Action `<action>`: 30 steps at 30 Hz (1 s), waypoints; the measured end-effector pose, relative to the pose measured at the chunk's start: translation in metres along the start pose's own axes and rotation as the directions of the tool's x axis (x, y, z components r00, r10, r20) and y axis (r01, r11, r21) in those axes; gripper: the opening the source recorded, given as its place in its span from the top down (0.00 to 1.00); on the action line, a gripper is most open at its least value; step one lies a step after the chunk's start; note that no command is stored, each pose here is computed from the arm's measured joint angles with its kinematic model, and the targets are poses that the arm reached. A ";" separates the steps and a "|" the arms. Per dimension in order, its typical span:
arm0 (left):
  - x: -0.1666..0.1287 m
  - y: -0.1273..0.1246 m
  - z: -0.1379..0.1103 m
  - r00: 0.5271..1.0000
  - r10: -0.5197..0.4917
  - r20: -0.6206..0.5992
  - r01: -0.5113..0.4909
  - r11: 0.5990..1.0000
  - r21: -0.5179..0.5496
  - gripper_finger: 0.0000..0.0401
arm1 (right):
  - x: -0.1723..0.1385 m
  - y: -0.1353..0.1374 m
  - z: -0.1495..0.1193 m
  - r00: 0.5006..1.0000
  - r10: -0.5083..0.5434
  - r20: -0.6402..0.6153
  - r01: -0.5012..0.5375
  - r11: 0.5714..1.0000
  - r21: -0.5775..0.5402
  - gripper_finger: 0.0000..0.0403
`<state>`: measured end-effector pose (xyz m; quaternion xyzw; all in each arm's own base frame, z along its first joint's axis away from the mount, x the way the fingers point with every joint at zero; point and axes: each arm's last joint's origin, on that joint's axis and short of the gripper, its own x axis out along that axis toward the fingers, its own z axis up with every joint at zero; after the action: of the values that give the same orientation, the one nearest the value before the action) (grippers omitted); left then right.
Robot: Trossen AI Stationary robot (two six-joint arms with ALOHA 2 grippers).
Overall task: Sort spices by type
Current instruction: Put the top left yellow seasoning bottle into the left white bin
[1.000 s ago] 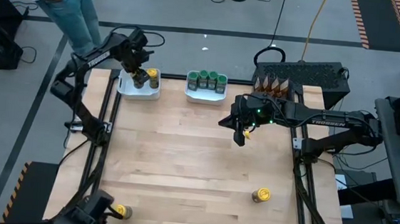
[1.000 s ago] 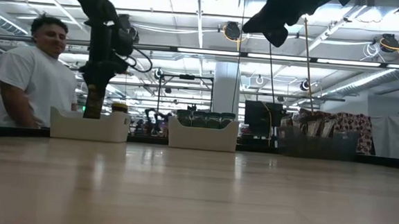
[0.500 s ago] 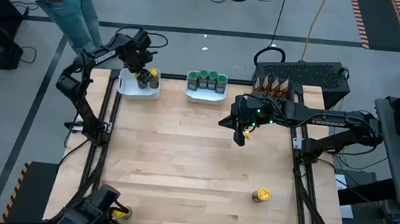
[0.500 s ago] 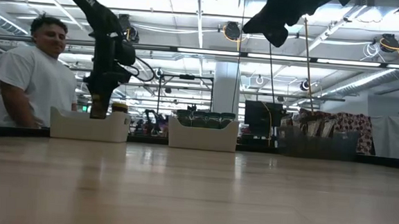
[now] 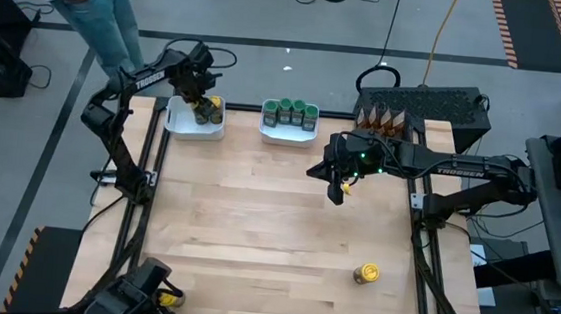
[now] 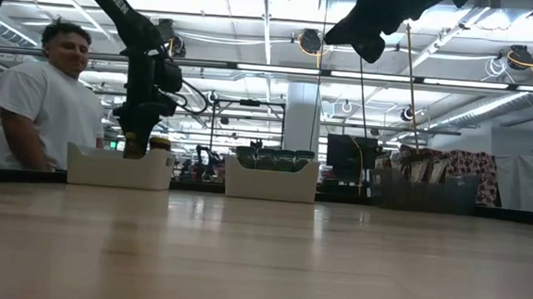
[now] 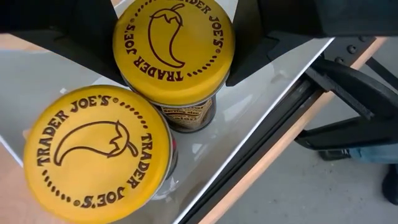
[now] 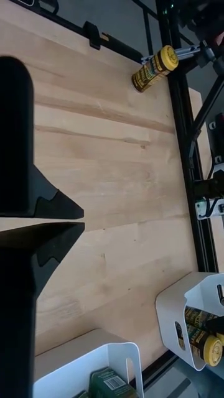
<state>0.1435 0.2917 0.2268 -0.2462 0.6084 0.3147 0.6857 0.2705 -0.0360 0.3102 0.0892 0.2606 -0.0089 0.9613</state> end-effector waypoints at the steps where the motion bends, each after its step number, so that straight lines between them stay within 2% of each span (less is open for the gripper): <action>1: 0.000 0.000 0.000 1.000 -0.001 -0.001 0.001 1.000 0.000 0.39 | 0.000 0.000 0.000 1.000 0.000 0.000 0.000 1.000 0.003 1.00; 10: 0.001 0.000 0.000 1.000 0.001 0.003 -0.001 1.000 0.000 0.38 | 0.000 0.000 0.000 1.000 0.000 -0.003 0.000 1.000 0.004 1.00; 21: 0.001 0.000 0.000 1.000 0.003 0.004 -0.003 1.000 0.006 0.21 | 0.000 0.000 0.000 1.000 0.000 -0.003 0.000 1.000 0.004 1.00; 30: -0.011 0.001 0.001 0.999 0.026 0.028 -0.027 0.999 0.038 0.19 | 0.000 0.000 -0.001 1.000 0.000 -0.005 0.000 1.000 0.004 1.00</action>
<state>0.1432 0.2919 0.2378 -0.2205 0.6080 0.3155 0.6944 0.2702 -0.0359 0.3097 0.0911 0.2627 -0.0093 0.9605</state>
